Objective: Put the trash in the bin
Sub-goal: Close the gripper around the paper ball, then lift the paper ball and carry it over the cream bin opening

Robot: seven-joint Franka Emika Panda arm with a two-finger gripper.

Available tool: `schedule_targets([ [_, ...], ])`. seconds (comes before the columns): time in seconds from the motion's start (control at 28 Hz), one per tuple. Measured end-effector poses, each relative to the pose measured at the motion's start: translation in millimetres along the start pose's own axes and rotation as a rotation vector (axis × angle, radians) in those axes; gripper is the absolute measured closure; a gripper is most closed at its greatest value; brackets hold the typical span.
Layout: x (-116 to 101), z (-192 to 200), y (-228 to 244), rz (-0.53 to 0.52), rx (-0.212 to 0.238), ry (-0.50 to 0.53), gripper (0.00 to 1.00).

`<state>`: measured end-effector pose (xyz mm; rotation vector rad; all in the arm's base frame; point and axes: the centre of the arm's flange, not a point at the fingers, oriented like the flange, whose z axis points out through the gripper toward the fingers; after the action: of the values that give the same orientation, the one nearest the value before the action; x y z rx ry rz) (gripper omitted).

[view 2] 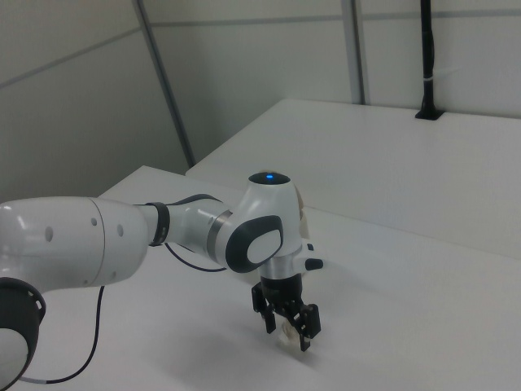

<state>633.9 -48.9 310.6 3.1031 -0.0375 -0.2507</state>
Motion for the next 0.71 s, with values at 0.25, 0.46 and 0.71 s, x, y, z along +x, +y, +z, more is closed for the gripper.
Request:
schedule_targets([
  [0.25,6.5,5.9,-0.3,-0.001,-0.003,0.032,0.25],
  [0.46,14.9,-11.3,1.6,0.003,-0.006,0.08,0.48],
  [0.71,24.5,-70.3,12.6,0.029,0.013,0.193,0.52],
])
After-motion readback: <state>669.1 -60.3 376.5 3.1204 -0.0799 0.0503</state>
